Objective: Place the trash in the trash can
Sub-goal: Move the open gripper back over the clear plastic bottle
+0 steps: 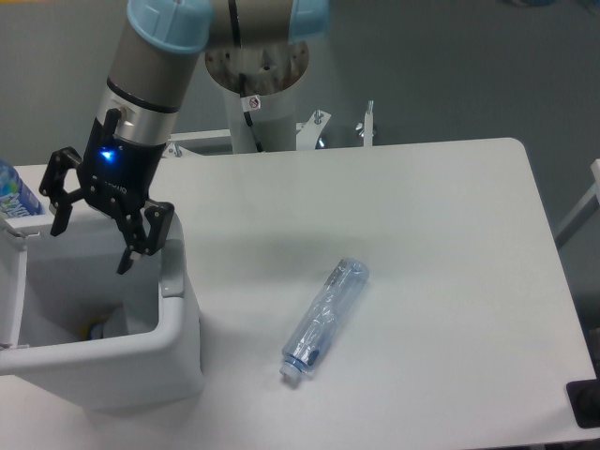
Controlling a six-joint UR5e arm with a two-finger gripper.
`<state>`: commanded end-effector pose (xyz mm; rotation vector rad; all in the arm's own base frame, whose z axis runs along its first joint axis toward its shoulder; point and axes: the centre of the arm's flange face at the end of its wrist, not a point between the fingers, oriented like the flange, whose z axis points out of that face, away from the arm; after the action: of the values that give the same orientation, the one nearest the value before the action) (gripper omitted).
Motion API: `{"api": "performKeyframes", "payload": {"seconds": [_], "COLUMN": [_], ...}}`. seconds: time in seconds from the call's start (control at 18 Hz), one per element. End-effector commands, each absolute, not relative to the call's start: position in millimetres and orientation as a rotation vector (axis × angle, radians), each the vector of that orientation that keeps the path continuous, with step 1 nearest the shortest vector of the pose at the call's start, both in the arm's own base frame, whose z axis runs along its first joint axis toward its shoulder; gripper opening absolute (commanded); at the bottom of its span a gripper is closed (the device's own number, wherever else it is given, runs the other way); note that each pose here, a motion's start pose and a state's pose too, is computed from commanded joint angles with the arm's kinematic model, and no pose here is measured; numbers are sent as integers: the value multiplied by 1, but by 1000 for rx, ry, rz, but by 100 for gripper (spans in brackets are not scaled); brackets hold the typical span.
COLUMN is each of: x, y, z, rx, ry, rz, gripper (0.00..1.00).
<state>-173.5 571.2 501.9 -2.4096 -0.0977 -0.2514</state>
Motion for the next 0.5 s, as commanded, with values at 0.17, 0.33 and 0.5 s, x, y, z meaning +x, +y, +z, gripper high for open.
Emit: {"api": "performKeyframes", "payload": {"seconds": [0.17, 0.33, 0.5], "x": [-208, -245, -270], "y": [563, 556, 551], "z": [529, 542, 540], "rx": [-2357, -2314, -2317], "ry": [-267, -396, -464], "rz": [-240, -218, -161], "gripper": [100, 100, 100]}}
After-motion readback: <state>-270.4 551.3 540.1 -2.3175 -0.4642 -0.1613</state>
